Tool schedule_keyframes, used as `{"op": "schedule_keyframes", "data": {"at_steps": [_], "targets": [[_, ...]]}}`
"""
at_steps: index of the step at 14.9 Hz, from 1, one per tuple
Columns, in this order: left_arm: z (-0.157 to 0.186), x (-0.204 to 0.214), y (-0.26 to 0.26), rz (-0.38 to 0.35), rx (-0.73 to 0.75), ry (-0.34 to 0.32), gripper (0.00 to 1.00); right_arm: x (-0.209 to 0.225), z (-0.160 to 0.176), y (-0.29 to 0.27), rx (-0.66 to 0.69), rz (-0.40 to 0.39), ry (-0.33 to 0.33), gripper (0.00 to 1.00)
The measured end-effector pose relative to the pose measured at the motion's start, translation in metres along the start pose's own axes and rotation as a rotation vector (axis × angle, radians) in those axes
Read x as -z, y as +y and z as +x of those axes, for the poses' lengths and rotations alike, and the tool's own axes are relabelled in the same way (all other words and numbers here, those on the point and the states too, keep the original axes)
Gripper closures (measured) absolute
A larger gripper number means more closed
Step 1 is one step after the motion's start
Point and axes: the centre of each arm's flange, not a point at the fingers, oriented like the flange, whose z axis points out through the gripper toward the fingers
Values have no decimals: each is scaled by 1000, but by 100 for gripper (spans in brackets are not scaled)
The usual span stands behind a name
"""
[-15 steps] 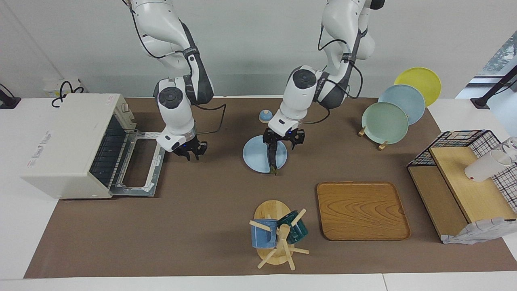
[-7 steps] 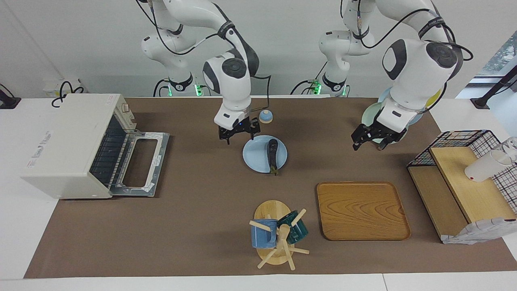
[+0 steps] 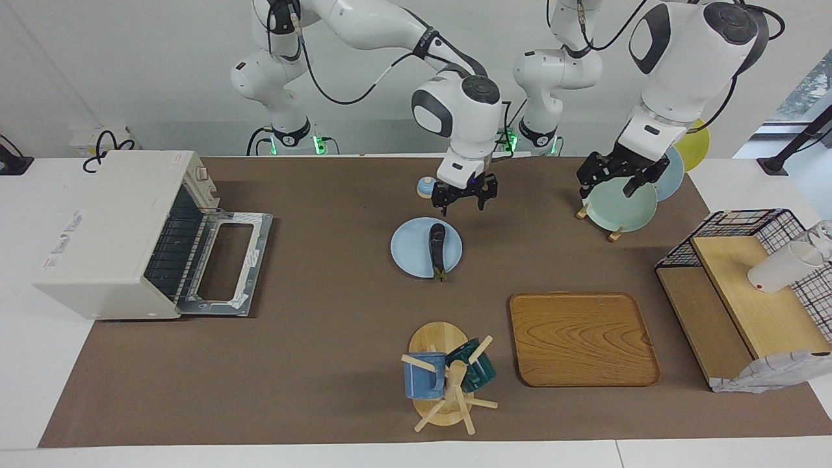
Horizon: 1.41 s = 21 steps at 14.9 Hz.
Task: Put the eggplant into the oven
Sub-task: 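Withdraw the left gripper while the right gripper moves to the plate, then grasp the blue plate rim with the right gripper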
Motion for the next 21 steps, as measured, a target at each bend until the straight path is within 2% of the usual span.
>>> {"op": "schedule_keyframes", "data": {"at_steps": [3,7,13,15,16,18,21], "targets": [[-3,-3,0,17,-22,-6,0,-25,4,-3,-1,13,23,0],[-9,11,0,20,-25,-17,0,-52,3,11,-9,40,64,36],[-13,36,-5,20,-17,-21,0,-76,-8,17,39,33,70,42],[-12,34,-8,21,-13,-26,0,-82,-11,19,43,37,76,61],[-11,33,-9,21,-12,-29,0,-85,-12,21,45,34,74,61],[-11,32,-8,21,-12,-31,0,-89,-15,23,47,29,72,73],[-11,32,-8,21,-14,-30,0,-90,-17,25,61,27,75,74]]}}
